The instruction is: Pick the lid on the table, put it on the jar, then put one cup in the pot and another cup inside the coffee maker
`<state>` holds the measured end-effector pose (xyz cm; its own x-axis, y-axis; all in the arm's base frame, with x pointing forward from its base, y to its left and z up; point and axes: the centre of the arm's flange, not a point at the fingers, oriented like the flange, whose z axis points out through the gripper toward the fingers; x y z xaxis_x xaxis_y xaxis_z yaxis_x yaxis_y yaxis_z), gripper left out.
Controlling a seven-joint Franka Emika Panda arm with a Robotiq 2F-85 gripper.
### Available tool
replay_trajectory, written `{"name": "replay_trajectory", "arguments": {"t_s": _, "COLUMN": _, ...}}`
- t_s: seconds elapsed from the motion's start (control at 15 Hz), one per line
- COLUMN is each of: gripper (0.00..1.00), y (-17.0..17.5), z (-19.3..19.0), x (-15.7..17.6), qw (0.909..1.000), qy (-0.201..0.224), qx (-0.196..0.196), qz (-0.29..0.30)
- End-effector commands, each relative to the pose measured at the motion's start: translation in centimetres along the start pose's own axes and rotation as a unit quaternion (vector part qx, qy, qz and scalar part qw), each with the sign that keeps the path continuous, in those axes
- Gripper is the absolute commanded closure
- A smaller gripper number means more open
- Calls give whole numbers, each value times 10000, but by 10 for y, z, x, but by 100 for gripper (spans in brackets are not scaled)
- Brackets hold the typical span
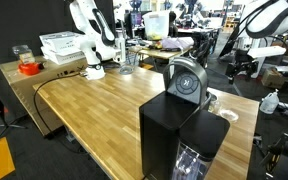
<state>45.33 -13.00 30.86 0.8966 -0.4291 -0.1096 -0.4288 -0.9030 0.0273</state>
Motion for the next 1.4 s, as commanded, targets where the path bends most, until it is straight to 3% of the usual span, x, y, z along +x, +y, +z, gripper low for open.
{"name": "replay_trajectory", "arguments": {"t_s": 0.0, "gripper": 0, "y": 0, "z": 0, "x": 0, "qw": 10000, "qy": 0, "qx": 0, "qz": 0}}
{"name": "replay_trajectory", "arguments": {"t_s": 0.47, "gripper": 0, "y": 6, "z": 17, "x": 2, "qw": 9997, "qy": 7, "qx": 111, "qz": -221}}
{"name": "replay_trajectory", "arguments": {"t_s": 1.13, "gripper": 0, "y": 17, "z": 121, "x": -2, "qw": 9943, "qy": -828, "qx": 330, "qz": -589}}
{"name": "replay_trajectory", "arguments": {"t_s": 1.2, "gripper": 0, "y": 15, "z": 109, "x": -11, "qw": 9950, "qy": -834, "qx": 176, "qz": -523}}
{"name": "replay_trajectory", "arguments": {"t_s": 1.33, "gripper": 0, "y": 15, "z": 122, "x": -9, "qw": 9942, "qy": -898, "qx": 209, "qz": -546}}
